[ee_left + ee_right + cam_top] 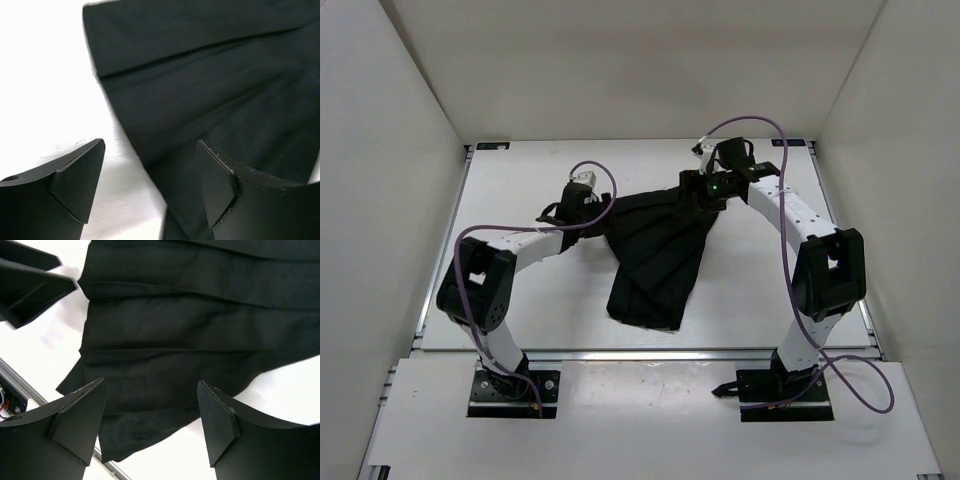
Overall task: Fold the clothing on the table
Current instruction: Flatten the skirt out
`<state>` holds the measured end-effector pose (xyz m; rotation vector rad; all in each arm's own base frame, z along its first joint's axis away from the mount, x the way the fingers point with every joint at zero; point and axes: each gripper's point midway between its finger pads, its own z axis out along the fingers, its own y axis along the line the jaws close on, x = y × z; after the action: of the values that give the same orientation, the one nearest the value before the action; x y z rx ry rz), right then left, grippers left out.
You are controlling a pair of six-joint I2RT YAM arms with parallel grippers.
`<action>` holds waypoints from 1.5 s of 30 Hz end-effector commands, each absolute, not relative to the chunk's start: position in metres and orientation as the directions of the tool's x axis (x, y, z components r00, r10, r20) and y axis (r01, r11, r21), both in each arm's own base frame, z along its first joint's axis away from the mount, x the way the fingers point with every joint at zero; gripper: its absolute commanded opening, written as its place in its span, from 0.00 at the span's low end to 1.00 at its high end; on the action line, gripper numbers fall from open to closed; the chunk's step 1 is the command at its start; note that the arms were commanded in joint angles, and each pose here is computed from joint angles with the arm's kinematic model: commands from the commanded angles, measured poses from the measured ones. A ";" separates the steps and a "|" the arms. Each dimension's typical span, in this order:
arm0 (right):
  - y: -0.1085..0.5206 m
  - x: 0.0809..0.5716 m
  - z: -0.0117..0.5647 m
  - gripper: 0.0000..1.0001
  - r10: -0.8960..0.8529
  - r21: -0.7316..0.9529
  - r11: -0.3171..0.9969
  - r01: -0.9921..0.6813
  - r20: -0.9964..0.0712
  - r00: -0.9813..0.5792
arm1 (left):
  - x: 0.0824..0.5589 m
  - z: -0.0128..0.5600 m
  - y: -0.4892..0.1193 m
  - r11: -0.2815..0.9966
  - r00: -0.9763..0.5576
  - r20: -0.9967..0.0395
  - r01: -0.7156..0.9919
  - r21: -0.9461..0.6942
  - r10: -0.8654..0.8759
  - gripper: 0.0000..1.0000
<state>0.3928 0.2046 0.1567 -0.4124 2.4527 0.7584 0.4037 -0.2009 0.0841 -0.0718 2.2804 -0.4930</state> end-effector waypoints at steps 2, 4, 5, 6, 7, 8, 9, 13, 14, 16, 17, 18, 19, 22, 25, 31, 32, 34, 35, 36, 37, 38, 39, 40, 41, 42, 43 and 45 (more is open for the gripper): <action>0.176 0.393 0.170 0.70 -0.096 0.397 0.828 -0.395 -0.595 -0.798 | 0.406 0.064 -0.202 0.923 -0.715 -0.655 0.035 -0.382 -0.245 0.84; 0.165 0.395 0.172 0.70 -0.061 0.404 0.839 -0.364 -0.594 -0.802 | 0.403 0.053 -0.198 0.928 -0.724 -0.645 0.019 -0.372 -0.243 0.83; 0.159 0.395 0.173 0.70 -0.057 0.397 0.845 -0.359 -0.600 -0.798 | 0.405 0.051 -0.203 0.921 -0.718 -0.648 0.025 -0.389 -0.254 0.82; 0.152 0.397 0.176 0.68 -0.045 0.393 0.851 -0.347 -0.605 -0.795 | 0.403 0.043 -0.202 0.919 -0.730 -0.635 0.023 -0.392 -0.253 0.79; 0.152 0.394 0.175 0.67 -0.049 0.395 0.850 -0.350 -0.601 -0.797 | 0.405 0.044 -0.206 0.911 -0.730 -0.630 0.024 -0.412 -0.266 0.78; 0.146 0.392 0.170 0.67 -0.046 0.392 0.857 -0.334 -0.587 -0.808 | 0.406 0.041 -0.209 0.902 -0.739 -0.616 0.026 -0.431 -0.273 0.72; 0.140 0.392 0.174 0.66 -0.043 0.379 0.866 -0.327 -0.595 -0.803 | 0.406 0.038 -0.213 0.901 -0.743 -0.614 0.035 -0.433 -0.267 0.68; 0.128 0.389 0.173 0.63 -0.028 0.366 0.880 -0.302 -0.595 -0.804 | 0.409 0.038 -0.228 0.893 -0.746 -0.616 0.064 -0.445 -0.254 0.38; 0.128 0.386 0.172 0.63 -0.031 0.366 0.880 -0.304 -0.594 -0.804 | 0.411 0.036 -0.229 0.890 -0.749 -0.610 0.061 -0.453 -0.259 0.29; 0.120 0.382 0.169 0.59 -0.018 0.366 0.886 -0.286 -0.587 -0.809 | 0.414 0.038 -0.241 0.873 -0.760 -0.592 0.070 -0.483 -0.267 0.00; 0.116 0.380 0.169 0.57 -0.011 0.362 0.890 -0.278 -0.591 -0.807 | 0.418 0.044 -0.245 0.865 -0.760 -0.593 0.082 -0.495 -0.267 0.00; 0.114 0.380 0.172 0.57 -0.018 0.355 0.890 -0.286 -0.599 -0.800 | 0.422 0.051 -0.250 0.865 -0.754 -0.603 0.095 -0.493 -0.261 0.00; 0.108 0.380 0.174 0.56 -0.007 0.350 0.896 -0.272 -0.602 -0.799 | 0.425 0.057 -0.253 0.866 -0.746 -0.613 0.100 -0.490 -0.261 0.00; 0.089 0.375 0.180 0.55 0.028 0.340 0.911 -0.233 -0.616 -0.787 | 0.440 0.128 -0.273 0.858 -0.641 -0.730 0.213 -0.467 -0.238 0.00; 0.069 0.365 0.193 0.57 0.073 0.326 0.924 -0.200 -0.663 -0.745 | 0.428 0.190 -0.319 0.810 -0.576 -0.803 0.393 -0.435 -0.152 0.00; -0.001 0.343 0.184 0.60 0.222 0.311 0.951 0.005 -0.669 -0.709 | 0.279 0.241 -0.461 0.421 -0.452 -0.869 0.841 -0.341 0.200 0.00; -0.005 0.340 0.183 0.61 0.212 0.289 0.957 0.012 -0.675 -0.707 | 0.246 0.236 -0.478 0.366 -0.439 -0.864 0.867 -0.337 0.246 0.00; -0.006 0.336 0.183 0.64 0.199 0.263 0.965 0.017 -0.684 -0.701 | 0.211 0.219 -0.483 0.347 -0.436 -0.847 0.879 -0.328 0.304 0.00; -0.002 0.333 0.179 0.67 0.203 0.268 0.963 0.020 -0.676 -0.708 | 0.190 0.209 -0.481 0.323 -0.464 -0.828 0.873 -0.366 0.314 0.00; -0.003 0.332 0.179 0.70 0.208 0.268 0.963 0.027 -0.678 -0.705 | 0.188 0.211 -0.481 0.290 -0.502 -0.818 0.857 -0.426 0.282 0.19; -0.001 0.330 0.175 0.70 0.221 0.279 0.960 0.035 -0.670 -0.708 | 0.181 0.203 -0.473 0.297 -0.548 -0.791 0.830 -0.473 0.273 0.40; -0.004 0.328 0.176 0.70 0.229 0.280 0.959 0.044 -0.675 -0.701 | 0.180 0.199 -0.459 0.299 -0.575 -0.773 0.812 -0.501 0.267 0.60; -0.006 0.326 0.176 0.70 0.245 0.284 0.957 0.061 -0.676 -0.695 | 0.187 0.194 -0.448 0.317 -0.585 -0.769 0.803 -0.504 0.257 0.71; -0.005 0.324 0.174 0.71 0.255 0.301 0.952 0.058 -0.673 -0.695 | 0.186 0.198 -0.434 0.326 -0.575 -0.780 0.807 -0.492 0.246 0.99; -0.006 0.325 0.174 0.71 0.276 0.319 0.945 0.070 -0.663 -0.696 | 0.191 0.206 -0.418 0.347 -0.562 -0.799 0.809 -0.475 0.215 0.99; -0.006 0.325 0.176 0.71 0.277 0.326 0.943 0.061 -0.672 -0.687 | 0.203 0.211 -0.397 0.405 -0.549 -0.817 0.798 -0.447 0.179 0.99; -0.007 0.328 0.177 0.72 0.279 0.325 0.943 0.064 -0.674 -0.684 | 0.210 0.217 -0.389 0.423 -0.541 -0.827 0.792 -0.441 0.152 0.99; -0.001 0.331 0.172 0.73 0.275 0.332 0.942 0.055 -0.665 -0.694 | 0.248 0.239 -0.348 0.501 -0.517 -0.856 0.744 -0.441 0.014 0.99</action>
<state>0.3185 -0.0034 0.1594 0.2388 2.3896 0.3586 0.2054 -0.3814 0.1502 0.8256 2.1585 -1.0708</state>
